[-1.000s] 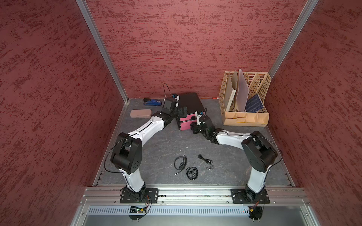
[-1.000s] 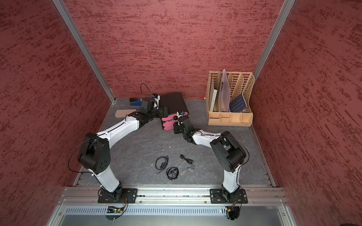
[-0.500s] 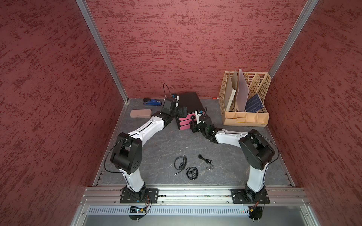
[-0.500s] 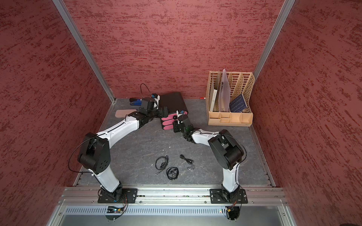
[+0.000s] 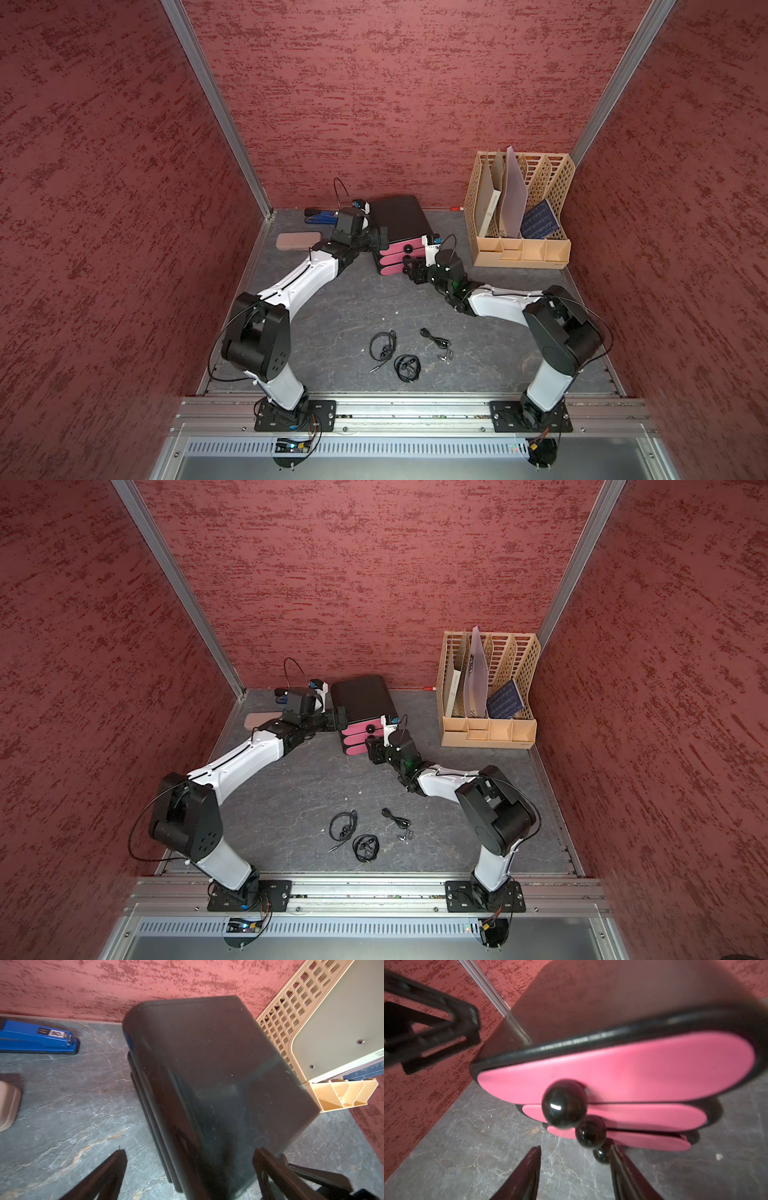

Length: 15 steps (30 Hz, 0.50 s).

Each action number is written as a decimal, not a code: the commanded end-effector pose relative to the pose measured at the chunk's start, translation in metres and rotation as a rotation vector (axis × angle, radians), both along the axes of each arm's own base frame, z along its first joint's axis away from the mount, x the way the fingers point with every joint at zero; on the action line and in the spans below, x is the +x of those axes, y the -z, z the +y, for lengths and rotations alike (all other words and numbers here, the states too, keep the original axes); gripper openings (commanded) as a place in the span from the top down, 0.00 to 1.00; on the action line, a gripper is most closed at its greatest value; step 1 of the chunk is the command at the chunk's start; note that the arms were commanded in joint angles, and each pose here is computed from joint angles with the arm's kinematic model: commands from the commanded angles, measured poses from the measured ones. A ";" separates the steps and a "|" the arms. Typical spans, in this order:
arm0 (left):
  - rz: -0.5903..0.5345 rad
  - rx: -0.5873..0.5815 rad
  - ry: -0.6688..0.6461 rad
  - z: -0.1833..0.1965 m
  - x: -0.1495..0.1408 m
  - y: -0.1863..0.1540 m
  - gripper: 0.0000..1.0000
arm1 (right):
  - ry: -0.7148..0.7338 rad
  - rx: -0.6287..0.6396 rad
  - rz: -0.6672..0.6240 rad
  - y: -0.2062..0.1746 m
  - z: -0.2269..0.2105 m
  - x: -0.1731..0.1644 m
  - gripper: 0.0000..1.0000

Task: Place the wired earphones into the drawer by color
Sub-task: Close the drawer in the storage box.

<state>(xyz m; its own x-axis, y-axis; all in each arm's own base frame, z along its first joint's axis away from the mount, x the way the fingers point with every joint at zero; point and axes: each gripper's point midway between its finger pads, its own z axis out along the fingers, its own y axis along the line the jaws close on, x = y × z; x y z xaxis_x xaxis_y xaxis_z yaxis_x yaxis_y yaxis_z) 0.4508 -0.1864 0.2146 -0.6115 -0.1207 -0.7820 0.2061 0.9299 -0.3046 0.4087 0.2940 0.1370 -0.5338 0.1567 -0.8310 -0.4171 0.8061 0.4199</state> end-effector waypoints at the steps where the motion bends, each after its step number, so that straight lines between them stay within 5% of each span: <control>1: -0.022 -0.029 -0.016 0.007 -0.014 -0.010 0.00 | -0.015 0.061 0.030 0.000 0.002 -0.008 0.42; 15: -0.107 -0.097 0.053 0.016 -0.066 0.032 0.00 | 0.083 0.119 0.170 0.056 0.003 0.006 0.47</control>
